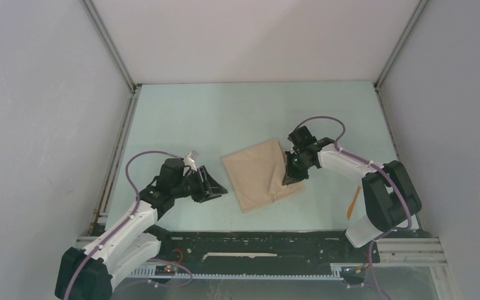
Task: Fold the napkin into a case and place the utensils inside
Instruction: Fold the top corner of the square-folded napkin at the center of the board.
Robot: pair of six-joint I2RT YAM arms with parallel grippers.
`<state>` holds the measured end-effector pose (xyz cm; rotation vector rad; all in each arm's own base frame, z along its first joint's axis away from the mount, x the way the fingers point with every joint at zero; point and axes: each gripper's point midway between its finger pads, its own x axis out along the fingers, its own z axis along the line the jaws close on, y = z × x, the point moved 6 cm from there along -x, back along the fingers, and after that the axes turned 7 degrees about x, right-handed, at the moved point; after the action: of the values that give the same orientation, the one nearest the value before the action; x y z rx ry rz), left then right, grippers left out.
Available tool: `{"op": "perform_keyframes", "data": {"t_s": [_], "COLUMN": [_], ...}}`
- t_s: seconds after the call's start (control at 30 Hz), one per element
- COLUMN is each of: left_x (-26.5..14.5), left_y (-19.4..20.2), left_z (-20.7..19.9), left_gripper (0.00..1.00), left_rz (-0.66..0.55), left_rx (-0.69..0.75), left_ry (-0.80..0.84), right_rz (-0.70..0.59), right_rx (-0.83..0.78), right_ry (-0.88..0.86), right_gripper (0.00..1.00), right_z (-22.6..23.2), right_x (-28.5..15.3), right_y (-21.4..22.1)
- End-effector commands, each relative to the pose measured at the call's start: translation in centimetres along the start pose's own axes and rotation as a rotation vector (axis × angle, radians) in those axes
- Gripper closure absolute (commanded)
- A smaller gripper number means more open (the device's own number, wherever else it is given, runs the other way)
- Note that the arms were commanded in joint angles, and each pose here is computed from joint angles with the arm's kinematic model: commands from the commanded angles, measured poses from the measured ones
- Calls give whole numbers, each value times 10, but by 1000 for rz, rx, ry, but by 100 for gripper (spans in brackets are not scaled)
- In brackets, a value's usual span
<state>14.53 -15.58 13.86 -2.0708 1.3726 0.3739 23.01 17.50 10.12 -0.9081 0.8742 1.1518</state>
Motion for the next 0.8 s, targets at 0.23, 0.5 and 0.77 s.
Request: {"op": "perform_keyframes", "data": {"t_s": [0.23, 0.5, 0.77], "left_x": [3, 5, 14], "left_y": [-1, 1, 0], "left_z": [-7, -8, -16], "left_gripper": [53, 53, 52], "left_rz": [8, 24, 62], "left_rx": [16, 19, 41], "left_ry": [39, 43, 58], "right_rz": [-41, -65, -73], "right_rx": [17, 33, 16], "right_ry": [54, 82, -37], "right_gripper": [100, 100, 80], "right_z": [-23, -36, -27], "right_x": [-15, -19, -24], "right_y": [10, 10, 4]}}
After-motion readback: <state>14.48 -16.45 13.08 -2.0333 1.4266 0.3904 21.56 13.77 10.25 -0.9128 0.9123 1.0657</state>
